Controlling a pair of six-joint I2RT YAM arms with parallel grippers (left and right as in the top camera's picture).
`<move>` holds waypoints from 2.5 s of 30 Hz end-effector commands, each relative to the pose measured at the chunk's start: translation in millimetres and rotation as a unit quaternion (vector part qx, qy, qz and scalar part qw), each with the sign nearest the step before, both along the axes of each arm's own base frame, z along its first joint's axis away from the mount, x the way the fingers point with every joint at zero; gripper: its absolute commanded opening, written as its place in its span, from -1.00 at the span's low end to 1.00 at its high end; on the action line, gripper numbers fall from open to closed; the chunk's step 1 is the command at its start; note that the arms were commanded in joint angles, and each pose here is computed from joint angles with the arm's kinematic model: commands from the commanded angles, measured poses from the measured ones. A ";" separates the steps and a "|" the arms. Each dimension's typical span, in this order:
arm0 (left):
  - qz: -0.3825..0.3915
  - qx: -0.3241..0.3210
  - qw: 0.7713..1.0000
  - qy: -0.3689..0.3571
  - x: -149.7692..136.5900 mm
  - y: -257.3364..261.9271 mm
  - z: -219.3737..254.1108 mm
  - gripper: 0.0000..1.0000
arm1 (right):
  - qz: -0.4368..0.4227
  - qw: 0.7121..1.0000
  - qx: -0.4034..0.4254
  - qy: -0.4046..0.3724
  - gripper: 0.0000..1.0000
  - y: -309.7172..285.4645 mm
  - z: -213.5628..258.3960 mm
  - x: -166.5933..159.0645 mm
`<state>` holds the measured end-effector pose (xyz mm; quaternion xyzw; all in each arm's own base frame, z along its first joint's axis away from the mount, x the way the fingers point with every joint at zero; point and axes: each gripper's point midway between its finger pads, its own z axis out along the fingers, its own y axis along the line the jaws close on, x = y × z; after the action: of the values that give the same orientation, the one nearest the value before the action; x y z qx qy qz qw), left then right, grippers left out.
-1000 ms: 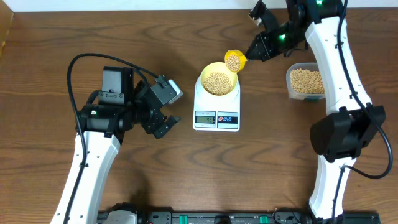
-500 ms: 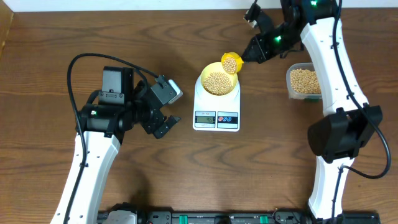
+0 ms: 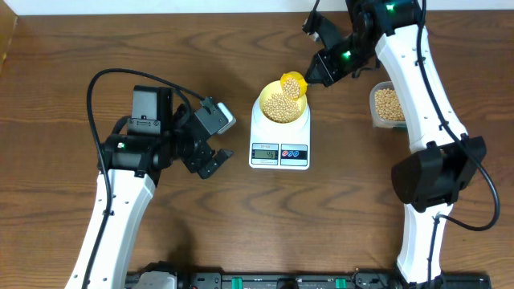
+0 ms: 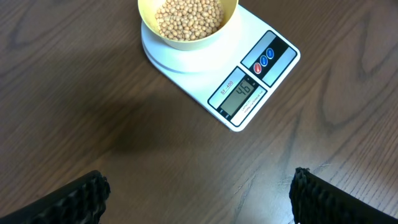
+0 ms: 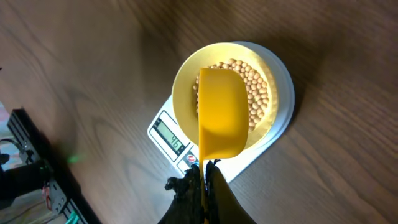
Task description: Scoop item into bowl and weigh 50g on scale
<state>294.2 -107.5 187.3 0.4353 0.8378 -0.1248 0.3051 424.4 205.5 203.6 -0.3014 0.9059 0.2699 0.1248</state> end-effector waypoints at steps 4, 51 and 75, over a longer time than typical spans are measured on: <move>-0.004 0.002 1.000 -0.001 -0.8 0.8 -0.9 0.89 | 0.010 1.000 0.002 -0.027 -0.98 3.3 11.3 3.2; -0.004 0.002 1.000 -0.001 -0.8 0.8 -0.9 0.89 | 0.029 0.998 -0.013 -0.055 -0.98 6.0 10.0 7.4; -0.004 0.002 1.000 -0.001 -0.8 0.8 -0.9 0.90 | -0.056 0.983 0.170 0.032 -0.98 -30.2 49.5 14.7</move>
<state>294.2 -107.5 187.3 0.4353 0.8378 -0.1248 0.3051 438.7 174.0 227.9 -0.2301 0.8875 0.3725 0.1437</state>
